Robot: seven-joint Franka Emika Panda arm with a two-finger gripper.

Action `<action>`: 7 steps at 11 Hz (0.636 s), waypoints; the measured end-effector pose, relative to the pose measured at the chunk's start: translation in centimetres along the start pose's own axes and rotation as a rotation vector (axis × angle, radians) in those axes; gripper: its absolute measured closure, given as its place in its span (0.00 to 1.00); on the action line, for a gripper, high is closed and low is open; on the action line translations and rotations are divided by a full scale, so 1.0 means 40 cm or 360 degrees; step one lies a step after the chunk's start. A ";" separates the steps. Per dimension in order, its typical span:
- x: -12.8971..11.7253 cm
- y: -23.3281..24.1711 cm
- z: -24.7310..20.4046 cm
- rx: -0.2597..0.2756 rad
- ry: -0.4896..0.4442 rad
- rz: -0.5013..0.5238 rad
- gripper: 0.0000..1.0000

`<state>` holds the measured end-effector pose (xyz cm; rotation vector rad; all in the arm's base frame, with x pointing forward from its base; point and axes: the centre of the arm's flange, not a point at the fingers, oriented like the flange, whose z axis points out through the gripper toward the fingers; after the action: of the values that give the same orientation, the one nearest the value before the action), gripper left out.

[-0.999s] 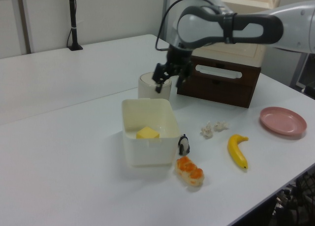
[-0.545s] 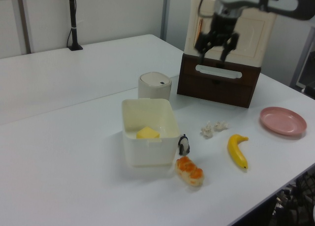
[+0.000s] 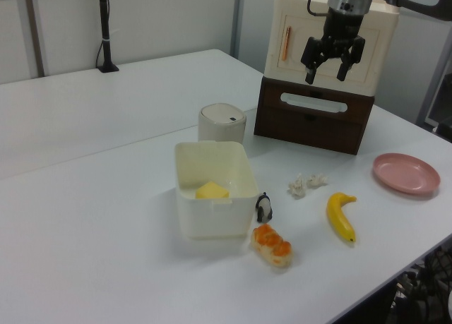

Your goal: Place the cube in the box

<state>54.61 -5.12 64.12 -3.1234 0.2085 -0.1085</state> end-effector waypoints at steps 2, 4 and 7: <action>-0.001 -0.002 0.003 0.0000 -0.0006 -0.0009 0.00; -0.001 -0.003 0.003 0.0000 -0.0007 -0.0010 0.00; -0.001 -0.019 0.006 0.0002 -0.0011 -0.0028 0.00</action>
<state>54.68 -4.37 63.88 -3.1242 0.1806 -0.0981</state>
